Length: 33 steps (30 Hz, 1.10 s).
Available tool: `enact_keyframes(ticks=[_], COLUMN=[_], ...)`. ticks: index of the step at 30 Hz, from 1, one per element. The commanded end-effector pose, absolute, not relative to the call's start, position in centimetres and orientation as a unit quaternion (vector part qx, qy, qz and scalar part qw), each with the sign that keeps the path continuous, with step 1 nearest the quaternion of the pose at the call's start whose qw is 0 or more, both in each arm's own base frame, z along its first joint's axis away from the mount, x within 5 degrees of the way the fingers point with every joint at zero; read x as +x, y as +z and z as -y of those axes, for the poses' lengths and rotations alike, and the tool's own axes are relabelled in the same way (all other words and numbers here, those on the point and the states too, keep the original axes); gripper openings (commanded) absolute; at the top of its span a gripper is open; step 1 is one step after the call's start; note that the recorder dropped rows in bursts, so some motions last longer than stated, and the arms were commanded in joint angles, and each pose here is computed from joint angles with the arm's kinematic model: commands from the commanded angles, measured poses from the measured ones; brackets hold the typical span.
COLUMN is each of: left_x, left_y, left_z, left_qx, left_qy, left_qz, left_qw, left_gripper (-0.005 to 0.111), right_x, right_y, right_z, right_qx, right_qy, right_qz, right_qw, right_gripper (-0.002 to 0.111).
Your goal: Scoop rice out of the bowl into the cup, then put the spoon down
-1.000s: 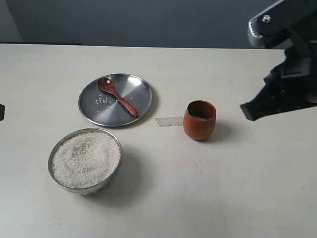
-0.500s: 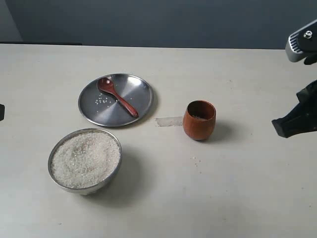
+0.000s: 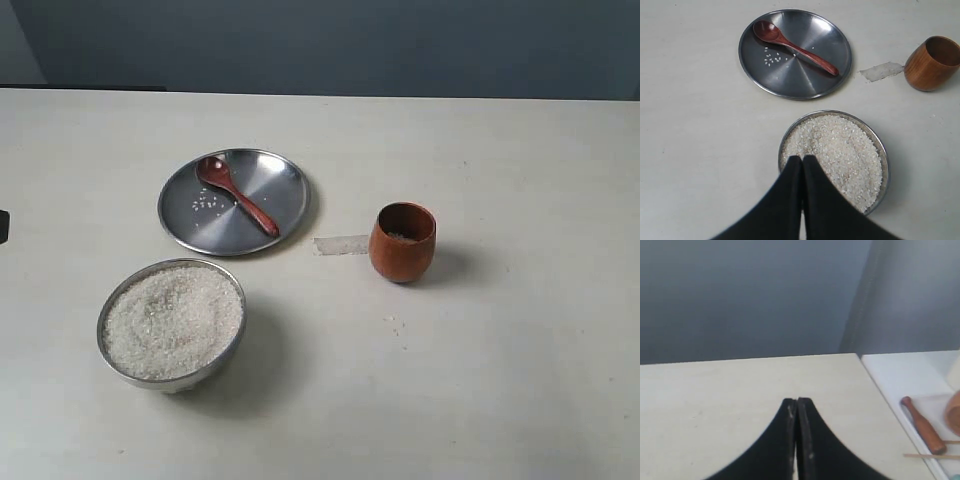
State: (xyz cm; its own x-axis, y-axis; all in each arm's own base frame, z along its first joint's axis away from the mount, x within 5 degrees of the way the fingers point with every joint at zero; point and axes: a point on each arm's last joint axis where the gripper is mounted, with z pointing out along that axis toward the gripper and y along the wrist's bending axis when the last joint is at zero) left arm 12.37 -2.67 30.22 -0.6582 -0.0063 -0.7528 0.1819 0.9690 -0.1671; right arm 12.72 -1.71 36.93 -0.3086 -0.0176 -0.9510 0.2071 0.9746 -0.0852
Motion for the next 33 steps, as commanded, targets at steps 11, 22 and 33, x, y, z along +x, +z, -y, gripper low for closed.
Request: enact_keyframes(ticks=[11,22,33], left_x=[12.5,12.5,12.5], left_y=[30.4,30.4,30.4], left_z=[2.7,2.7,2.7], left_qx=[0.051,0.051,0.051], left_qy=[-0.113,-0.113,-0.113], left_qz=[-0.901,-0.901,-0.901], left_qw=[0.416,0.416,0.416], left_gripper=[0.000,0.000,0.000], right_x=[11.9,14.9,15.6], right_y=[37.1,32.4,31.2], right_z=[3.1,2.1,1.1], right_qx=[0.115,0.078,0.059], right_qy=[-0.119,-0.069,-0.009], right_qz=[-0.791,-0.809,-0.779], right_qw=[0.589,0.579,0.625], right_gripper=[0.000,0.000,0.000])
